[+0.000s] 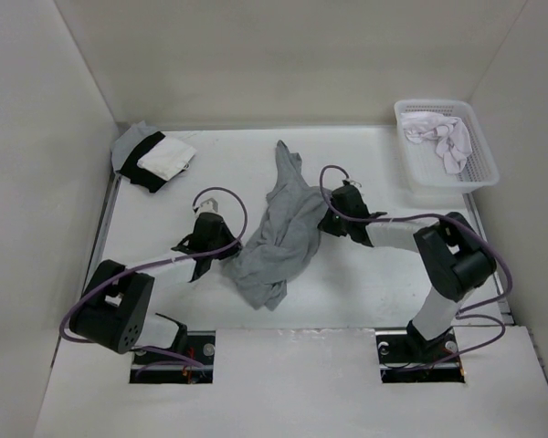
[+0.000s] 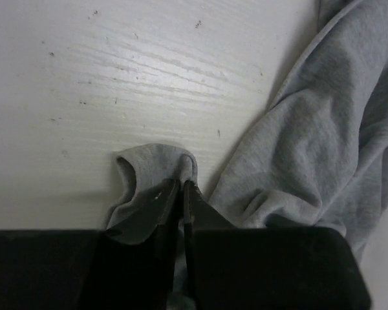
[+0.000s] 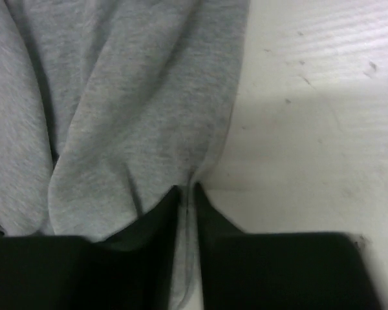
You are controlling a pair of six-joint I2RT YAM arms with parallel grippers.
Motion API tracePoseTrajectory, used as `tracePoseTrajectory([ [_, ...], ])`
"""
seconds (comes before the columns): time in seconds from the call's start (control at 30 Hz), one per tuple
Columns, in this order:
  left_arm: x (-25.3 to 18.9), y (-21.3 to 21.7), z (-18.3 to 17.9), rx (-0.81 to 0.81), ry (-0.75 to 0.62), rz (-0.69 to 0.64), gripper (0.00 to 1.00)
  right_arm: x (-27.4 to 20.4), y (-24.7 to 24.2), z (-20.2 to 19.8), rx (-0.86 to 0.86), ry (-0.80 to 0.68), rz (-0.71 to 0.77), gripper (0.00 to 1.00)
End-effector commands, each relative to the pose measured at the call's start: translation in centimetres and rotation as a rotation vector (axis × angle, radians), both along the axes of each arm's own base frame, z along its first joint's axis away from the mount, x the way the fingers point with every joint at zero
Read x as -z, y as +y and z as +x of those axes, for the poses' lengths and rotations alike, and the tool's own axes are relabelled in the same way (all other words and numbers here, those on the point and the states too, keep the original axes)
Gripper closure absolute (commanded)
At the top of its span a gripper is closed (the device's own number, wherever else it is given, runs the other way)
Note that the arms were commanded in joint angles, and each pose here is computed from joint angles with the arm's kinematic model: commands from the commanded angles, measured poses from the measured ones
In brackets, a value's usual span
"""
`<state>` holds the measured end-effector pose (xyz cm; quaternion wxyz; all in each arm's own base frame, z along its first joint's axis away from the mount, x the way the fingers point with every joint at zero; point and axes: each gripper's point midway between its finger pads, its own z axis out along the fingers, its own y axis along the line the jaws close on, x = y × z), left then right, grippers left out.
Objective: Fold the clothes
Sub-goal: Flatten the tank top out
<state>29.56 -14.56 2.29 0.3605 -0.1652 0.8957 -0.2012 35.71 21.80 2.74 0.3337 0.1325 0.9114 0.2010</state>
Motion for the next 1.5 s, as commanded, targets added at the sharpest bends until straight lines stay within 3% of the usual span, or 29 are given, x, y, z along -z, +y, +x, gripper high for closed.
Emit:
tracePoseTrajectory([
  [0.0, -2.8, 0.0, 0.9, -0.007, -0.07, -0.065, 0.96, -1.8, 0.3, 3.6, 0.054, -0.046, 0.097, 0.99],
  [0.23, -6.7, 2.1, 1.1, -0.155, -0.177, -0.111, 0.97, -12.3, -4.0, 13.3, 0.252, -0.313, 0.141, 1.0],
  [0.37, -9.1, 1.9, 0.7, -0.166, -0.236, -0.139, 0.98, -17.3, -4.5, 13.6, 0.237, -0.421, 0.135, 1.0],
  [0.6, -18.7, 2.9, -0.7, -0.185, -0.47, -0.202, 0.97, -26.6, -3.9, 3.9, 0.098, -0.614, 0.084, 1.0],
  [0.7, -22.5, 5.2, -2.5, -0.232, -0.583, -0.191, 0.97, -33.1, -4.0, -3.2, 0.035, -0.741, 0.09, 0.99],
  [0.87, -22.0, 7.6, -3.6, -0.309, -0.592, -0.139, 0.96, -36.6, -3.8, -6.0, -0.003, -0.811, 0.163, 0.98],
  [0.97, -19.7, 8.0, -3.4, -0.333, -0.535, -0.109, 0.96, -34.3, -4.3, -1.6, 0.043, -0.765, 0.152, 0.98],
  [1.03, -17.8, 7.9, -3.0, -0.342, -0.486, -0.098, 0.96, -31.2, -4.2, 3.1, 0.061, -0.701, 0.162, 0.98],
  [1.07, -16.5, 7.7, -2.7, -0.348, -0.447, -0.096, 0.96, -27.7, -3.9, 7.7, 0.054, -0.623, 0.147, 0.98],
  [1.23, -13.7, 6.7, -2.2, -0.341, -0.387, -0.104, 0.96, -20.5, -2.7, 17.3, 0.028, -0.492, 0.12, 0.99],
  [1.3, -13.1, 6.5, -2.2, -0.341, -0.368, -0.107, 0.96, -20.4, -2.7, 20.4, 0.033, -0.48, 0.134, 0.99],
  [1.37, -13.8, 6.4, -2.0, -0.341, -0.378, -0.112, 0.96, -23.2, -2.3, 22.5, 0.019, -0.496, 0.15, 1.0],
  [1.47, -15.3, 6.4, -1.7, -0.337, -0.41, -0.12, 0.96, -28.9, -2.0, 22.0, -0.004, -0.584, 0.171, 1.0],
])
